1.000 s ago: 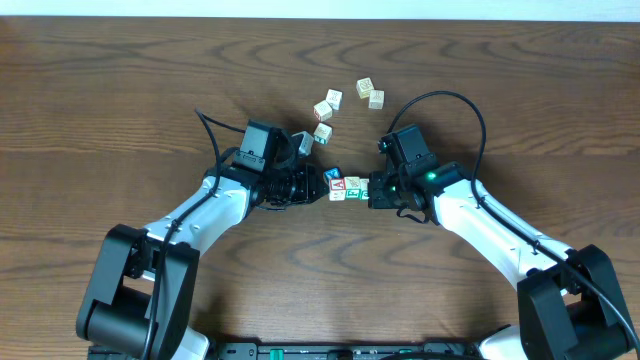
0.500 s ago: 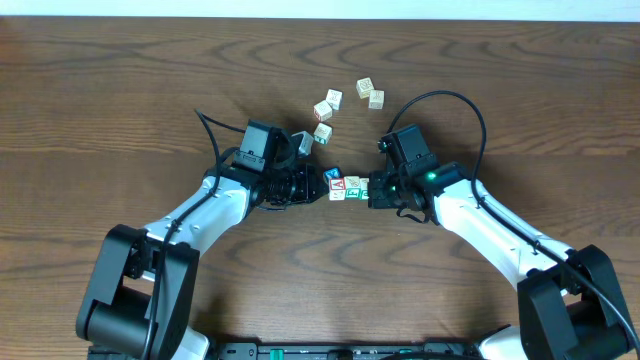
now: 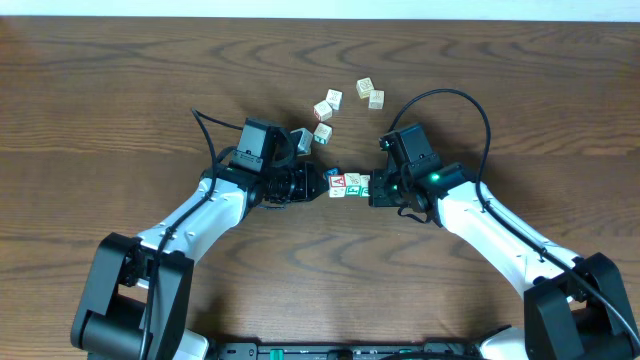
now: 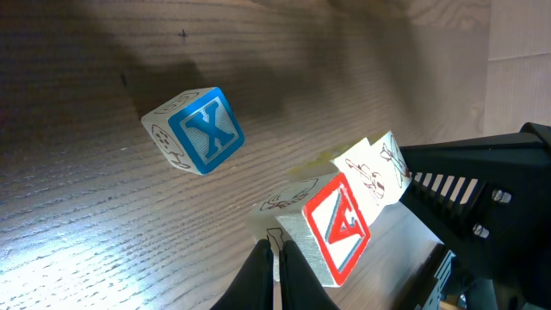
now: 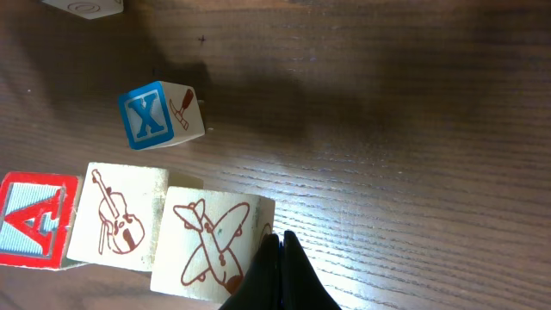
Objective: Lift 3 blocks
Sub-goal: 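Hold the three-block row clamped between both grippers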
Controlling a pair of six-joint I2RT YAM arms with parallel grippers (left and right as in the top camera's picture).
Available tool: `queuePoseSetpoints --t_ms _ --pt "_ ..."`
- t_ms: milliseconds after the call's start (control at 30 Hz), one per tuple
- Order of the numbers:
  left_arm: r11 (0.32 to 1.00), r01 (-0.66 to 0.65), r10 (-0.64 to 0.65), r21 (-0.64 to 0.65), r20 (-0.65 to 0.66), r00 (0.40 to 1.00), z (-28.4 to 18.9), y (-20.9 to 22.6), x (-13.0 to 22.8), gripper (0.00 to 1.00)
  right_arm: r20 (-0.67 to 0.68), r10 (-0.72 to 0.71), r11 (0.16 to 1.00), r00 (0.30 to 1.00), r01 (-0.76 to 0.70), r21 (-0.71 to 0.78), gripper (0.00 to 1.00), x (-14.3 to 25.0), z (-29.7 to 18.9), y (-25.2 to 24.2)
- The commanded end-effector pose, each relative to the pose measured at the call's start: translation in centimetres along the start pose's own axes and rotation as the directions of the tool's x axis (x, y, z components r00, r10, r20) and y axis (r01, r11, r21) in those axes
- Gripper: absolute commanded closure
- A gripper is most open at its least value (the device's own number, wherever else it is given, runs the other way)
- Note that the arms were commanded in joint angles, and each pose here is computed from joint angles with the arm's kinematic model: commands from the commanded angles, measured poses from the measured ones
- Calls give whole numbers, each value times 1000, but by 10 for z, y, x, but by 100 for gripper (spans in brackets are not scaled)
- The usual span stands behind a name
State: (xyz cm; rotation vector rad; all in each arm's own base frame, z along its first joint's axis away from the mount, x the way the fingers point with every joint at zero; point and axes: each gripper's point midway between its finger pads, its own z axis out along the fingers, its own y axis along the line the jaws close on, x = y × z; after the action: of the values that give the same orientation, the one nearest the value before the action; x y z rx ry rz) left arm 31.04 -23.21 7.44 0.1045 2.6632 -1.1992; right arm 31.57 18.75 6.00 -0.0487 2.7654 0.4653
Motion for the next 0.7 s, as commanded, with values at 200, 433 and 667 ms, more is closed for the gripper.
queuePoseSetpoints --t_ms 200,433,667 --pt "987 -68 75 147 -40 996 -2 -46 3 93 6 -71 951 997 70 -302 99 -4 -33 72" --pt "984 -84 89 155 -24 996 -7 -52 1 93 8 -72 950 997 71 -303 99 -5 -34 73" --pt "984 -85 89 157 -20 996 -8 -53 1 93 11 -79 942 997 79 -325 99 -5 -38 77"
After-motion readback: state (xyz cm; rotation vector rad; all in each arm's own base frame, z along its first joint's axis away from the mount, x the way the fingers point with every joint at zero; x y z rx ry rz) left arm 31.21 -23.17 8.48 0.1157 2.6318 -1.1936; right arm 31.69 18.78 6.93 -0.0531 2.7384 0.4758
